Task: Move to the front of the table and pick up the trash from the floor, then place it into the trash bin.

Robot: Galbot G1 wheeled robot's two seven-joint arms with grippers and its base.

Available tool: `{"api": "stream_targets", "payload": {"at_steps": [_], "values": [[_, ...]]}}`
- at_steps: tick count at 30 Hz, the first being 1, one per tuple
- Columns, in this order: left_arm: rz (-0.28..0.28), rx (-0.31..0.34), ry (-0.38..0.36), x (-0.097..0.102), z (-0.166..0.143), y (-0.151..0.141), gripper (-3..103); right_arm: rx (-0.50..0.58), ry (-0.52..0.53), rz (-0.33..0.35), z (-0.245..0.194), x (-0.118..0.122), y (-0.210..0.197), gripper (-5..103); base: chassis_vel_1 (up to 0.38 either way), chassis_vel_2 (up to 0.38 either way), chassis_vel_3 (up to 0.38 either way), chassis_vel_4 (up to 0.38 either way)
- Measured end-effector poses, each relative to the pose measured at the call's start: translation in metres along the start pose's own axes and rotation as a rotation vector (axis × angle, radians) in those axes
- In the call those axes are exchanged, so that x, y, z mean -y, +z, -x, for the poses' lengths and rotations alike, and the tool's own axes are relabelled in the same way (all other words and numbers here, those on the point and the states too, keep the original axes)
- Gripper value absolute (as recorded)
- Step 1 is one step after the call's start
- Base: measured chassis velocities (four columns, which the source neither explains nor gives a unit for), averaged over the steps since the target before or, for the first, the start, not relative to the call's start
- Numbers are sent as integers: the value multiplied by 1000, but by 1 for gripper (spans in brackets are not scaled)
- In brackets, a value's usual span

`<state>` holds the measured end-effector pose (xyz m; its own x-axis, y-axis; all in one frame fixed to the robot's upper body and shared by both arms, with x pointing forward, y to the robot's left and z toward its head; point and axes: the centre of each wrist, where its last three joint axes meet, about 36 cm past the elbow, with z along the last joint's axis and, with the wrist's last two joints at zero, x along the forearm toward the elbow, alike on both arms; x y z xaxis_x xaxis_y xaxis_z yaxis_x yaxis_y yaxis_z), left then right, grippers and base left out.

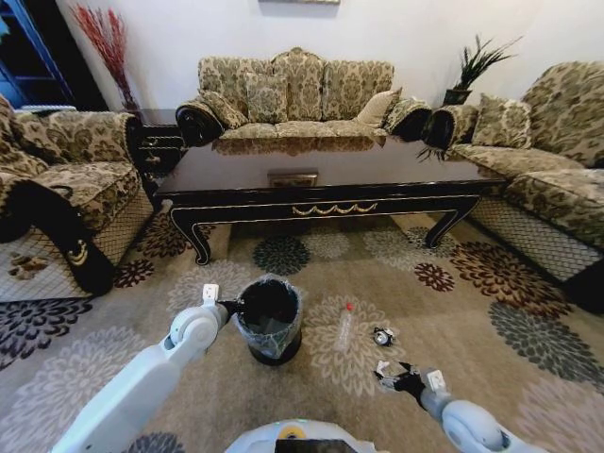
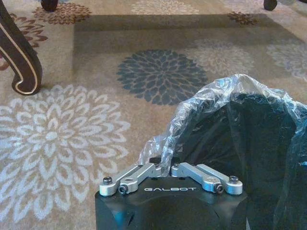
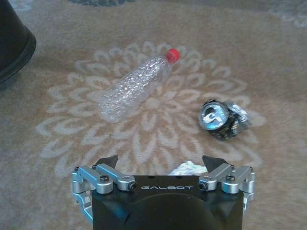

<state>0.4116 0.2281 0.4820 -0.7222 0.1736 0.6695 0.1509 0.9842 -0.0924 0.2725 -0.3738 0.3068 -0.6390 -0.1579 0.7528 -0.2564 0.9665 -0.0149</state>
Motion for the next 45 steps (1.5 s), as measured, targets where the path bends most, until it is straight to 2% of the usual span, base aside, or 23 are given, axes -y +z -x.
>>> {"api": "stream_targets", "payload": {"at_steps": [6, 25, 27, 29, 33, 34, 36, 37, 39, 41, 42, 43, 45], "values": [[3, -9, -2, 1, -4, 4, 4, -43, 17, 107, 26, 3, 2, 96, 0, 0, 0, 0], [18, -14, -27, -7, -13, 7, 4, -103, 71, 105, 61, 21, 26, 93, 0, 0, 0, 0], [17, -14, -33, -8, -12, 7, 4, -110, 80, 100, 63, 22, 30, 84, 0, 0, 0, 0], [16, -15, -35, -9, -12, 7, 4, -112, 83, 97, 64, 23, 32, 84, 0, 0, 0, 0], [13, -17, -41, -8, -10, 8, 4, -111, 85, 91, 64, 23, 33, 62, 0, 0, 0, 0], [13, -17, -41, -8, -10, 8, 4, -111, 85, 91, 64, 23, 33, 62, 0, 0, 0, 0], [10, -19, -42, -7, -9, 9, 4, -107, 82, 82, 63, 22, 32, 51, 0, 0, 0, 0], [10, -19, -42, -7, -9, 9, 4, -107, 82, 82, 63, 22, 32, 51, 0, 0, 0, 0], [7, -22, -40, -6, -7, 10, 4, -105, 77, 75, 63, 20, 32, 41, 0, 0, 0, 0], [7, -23, -41, -6, -7, 10, 4, -105, 74, 74, 63, 19, 32, 41, 0, 0, 0, 0], [7, -25, -42, -6, -7, 11, 4, -105, 72, 72, 63, 18, 31, 30, 0, 0, 0, 0], [7, -27, -42, -6, -7, 12, 4, -104, 72, 68, 63, 18, 32, 30, 0, 0, 0, 0], [7, -30, -42, -6, -7, 13, 4, -103, 72, 63, 63, 18, 32, 19, 0, 0, 0, 0]]}}
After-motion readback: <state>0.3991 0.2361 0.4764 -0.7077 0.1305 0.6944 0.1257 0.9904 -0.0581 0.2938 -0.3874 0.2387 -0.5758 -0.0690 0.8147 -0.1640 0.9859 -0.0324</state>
